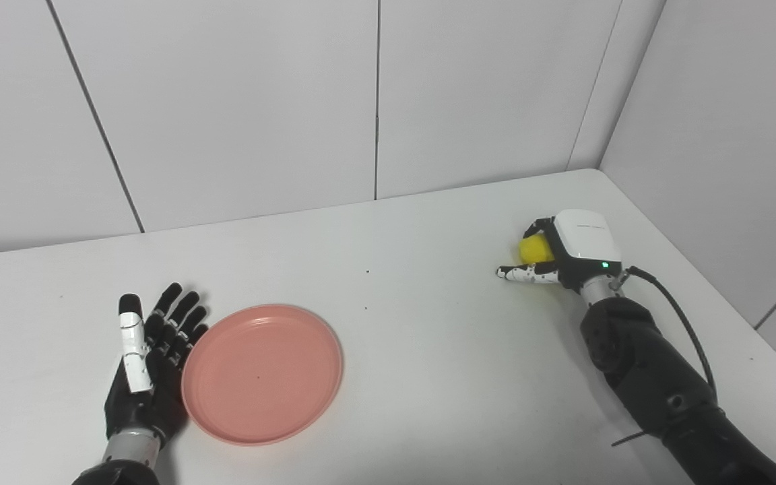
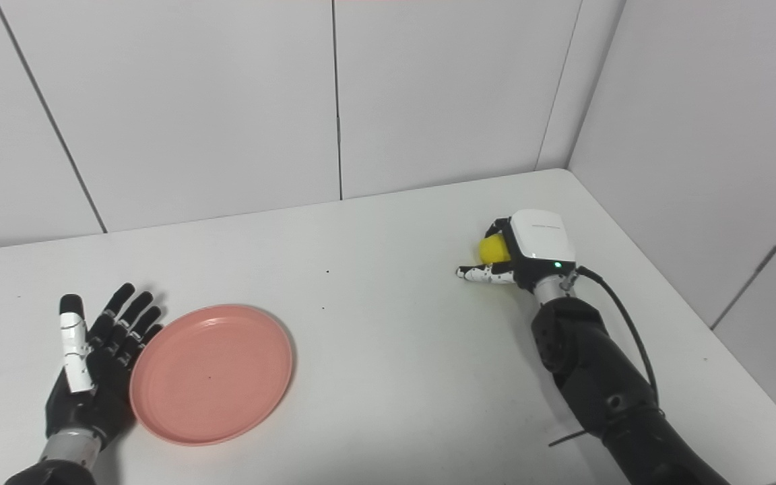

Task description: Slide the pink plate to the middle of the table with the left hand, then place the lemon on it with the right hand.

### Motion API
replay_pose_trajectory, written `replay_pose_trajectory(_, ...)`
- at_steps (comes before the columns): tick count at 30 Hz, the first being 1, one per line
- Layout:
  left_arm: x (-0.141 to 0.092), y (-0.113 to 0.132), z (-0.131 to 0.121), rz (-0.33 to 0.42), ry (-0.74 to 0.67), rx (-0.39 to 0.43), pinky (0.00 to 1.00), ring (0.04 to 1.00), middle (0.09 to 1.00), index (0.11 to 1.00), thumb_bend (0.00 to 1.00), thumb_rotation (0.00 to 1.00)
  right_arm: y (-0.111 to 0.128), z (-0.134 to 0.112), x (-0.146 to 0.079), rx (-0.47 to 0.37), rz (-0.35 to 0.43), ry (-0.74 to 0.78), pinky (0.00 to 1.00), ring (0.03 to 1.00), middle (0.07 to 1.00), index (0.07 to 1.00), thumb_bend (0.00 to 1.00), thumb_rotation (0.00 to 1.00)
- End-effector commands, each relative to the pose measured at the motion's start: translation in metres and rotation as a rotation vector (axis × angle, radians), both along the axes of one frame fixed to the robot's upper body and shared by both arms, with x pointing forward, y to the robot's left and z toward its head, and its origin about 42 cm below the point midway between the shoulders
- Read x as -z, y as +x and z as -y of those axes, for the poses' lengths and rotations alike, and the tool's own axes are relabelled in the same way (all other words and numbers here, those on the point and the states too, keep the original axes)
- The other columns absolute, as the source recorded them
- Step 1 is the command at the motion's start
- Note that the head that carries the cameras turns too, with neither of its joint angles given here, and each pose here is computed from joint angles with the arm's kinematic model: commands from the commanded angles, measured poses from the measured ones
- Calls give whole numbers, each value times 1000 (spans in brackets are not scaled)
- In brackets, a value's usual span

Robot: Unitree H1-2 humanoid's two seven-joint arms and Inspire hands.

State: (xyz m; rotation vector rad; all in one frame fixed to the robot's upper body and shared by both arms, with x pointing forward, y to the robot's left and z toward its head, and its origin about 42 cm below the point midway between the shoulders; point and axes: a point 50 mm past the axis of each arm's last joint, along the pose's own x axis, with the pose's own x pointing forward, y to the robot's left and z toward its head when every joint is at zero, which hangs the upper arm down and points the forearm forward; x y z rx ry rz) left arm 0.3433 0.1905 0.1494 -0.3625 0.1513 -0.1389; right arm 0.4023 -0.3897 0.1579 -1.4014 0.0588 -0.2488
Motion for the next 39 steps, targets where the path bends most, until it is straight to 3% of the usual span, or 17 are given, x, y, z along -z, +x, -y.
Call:
replay_pose_trajectory(1,13,-6,-1,-82,12,1,955,920,903,889,676,989,-2,10,1,38,-61,-24,410,504,561,593,522,492)
replay_pose_trajectory(9,11,-5,-1,-77,7,11,960,923,906,897,673,989,-3,12,3,38,-88,9,461,550,604,627,514,432)
replay_pose_trajectory(11,11,-4,0,-77,9,13,967,926,907,899,673,989,-3,12,2,35,-88,9,431,518,580,612,513,450)
replay_pose_trajectory(15,11,-4,1,-78,7,18,962,924,908,897,668,994,-2,9,-4,14,-72,4,464,562,617,635,530,500)
replay_pose_trajectory(17,11,-4,1,-79,7,19,964,926,908,897,667,997,-1,8,-9,-14,-59,-3,407,494,559,595,517,476)
replay_pose_trajectory(22,11,-4,2,-78,7,20,959,921,907,896,649,1000,1,0,-28,-64,-8,-11,364,447,520,570,527,447)
replay_pose_trajectory(26,10,-6,5,-76,6,16,950,915,901,891,644,994,3,-6,-49,-121,43,-10,247,305,376,460,523,413)
replay_pose_trajectory(29,10,-7,6,-76,5,17,950,916,903,895,645,998,3,-10,-60,-179,91,-31,200,253,319,391,528,385)
replay_pose_trajectory(39,12,-10,14,-84,-4,23,937,918,907,899,670,971,4,-37,-99,-286,158,-52,117,163,226,281,511,421)
